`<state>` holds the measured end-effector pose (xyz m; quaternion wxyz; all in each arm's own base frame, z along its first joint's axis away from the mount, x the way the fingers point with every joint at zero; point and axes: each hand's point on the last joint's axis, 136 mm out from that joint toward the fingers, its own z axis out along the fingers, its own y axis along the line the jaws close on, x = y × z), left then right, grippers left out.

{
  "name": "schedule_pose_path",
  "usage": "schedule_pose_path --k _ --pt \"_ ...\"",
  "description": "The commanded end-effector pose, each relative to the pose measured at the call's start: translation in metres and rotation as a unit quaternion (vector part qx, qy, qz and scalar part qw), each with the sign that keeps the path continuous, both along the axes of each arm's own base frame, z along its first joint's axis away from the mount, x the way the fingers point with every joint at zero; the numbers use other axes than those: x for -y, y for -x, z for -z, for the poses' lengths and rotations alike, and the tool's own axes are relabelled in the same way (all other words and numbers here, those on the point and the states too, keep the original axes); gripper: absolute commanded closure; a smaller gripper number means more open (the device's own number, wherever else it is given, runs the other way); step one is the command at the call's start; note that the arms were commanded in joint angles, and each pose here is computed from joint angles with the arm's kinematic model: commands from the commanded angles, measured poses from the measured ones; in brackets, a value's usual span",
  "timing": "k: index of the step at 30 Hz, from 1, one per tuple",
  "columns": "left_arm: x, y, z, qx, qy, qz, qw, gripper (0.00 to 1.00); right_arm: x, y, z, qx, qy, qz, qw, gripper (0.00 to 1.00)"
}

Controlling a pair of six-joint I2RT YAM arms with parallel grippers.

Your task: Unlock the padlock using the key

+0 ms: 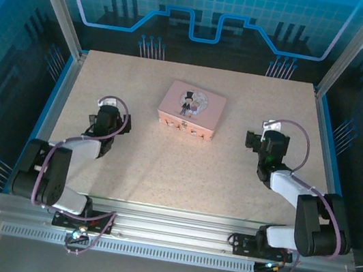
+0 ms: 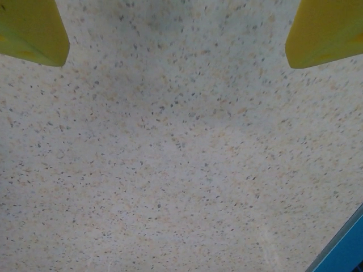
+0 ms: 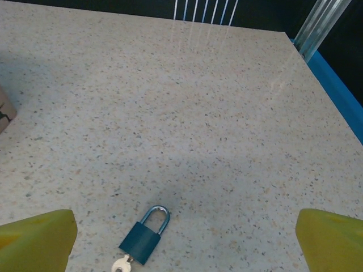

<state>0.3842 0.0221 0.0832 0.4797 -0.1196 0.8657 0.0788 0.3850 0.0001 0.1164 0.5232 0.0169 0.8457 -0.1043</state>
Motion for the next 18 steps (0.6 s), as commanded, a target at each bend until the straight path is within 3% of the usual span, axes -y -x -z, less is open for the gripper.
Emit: schedule_pose_path --k 1,5,7,18 --pt "0.004 -0.015 -0.019 0.093 -0.012 0.035 0.995 0.01 -0.007 -0.005 0.000 0.048 -0.021 -0.036 0.998 0.00" --pt "0.010 -0.006 -0.021 0.160 -0.010 0.061 0.985 0.01 -0.021 -0.010 0.020 0.047 -0.013 -0.078 0.996 0.00" --pt "0.008 -0.007 -0.015 0.130 -0.004 0.054 0.990 0.01 -0.016 -0.011 0.021 0.038 -0.043 -0.084 0.995 0.00" --pt "0.010 -0.010 -0.016 0.131 -0.013 0.053 0.990 0.01 -0.019 -0.012 0.022 0.030 -0.040 -0.089 0.995 0.00"
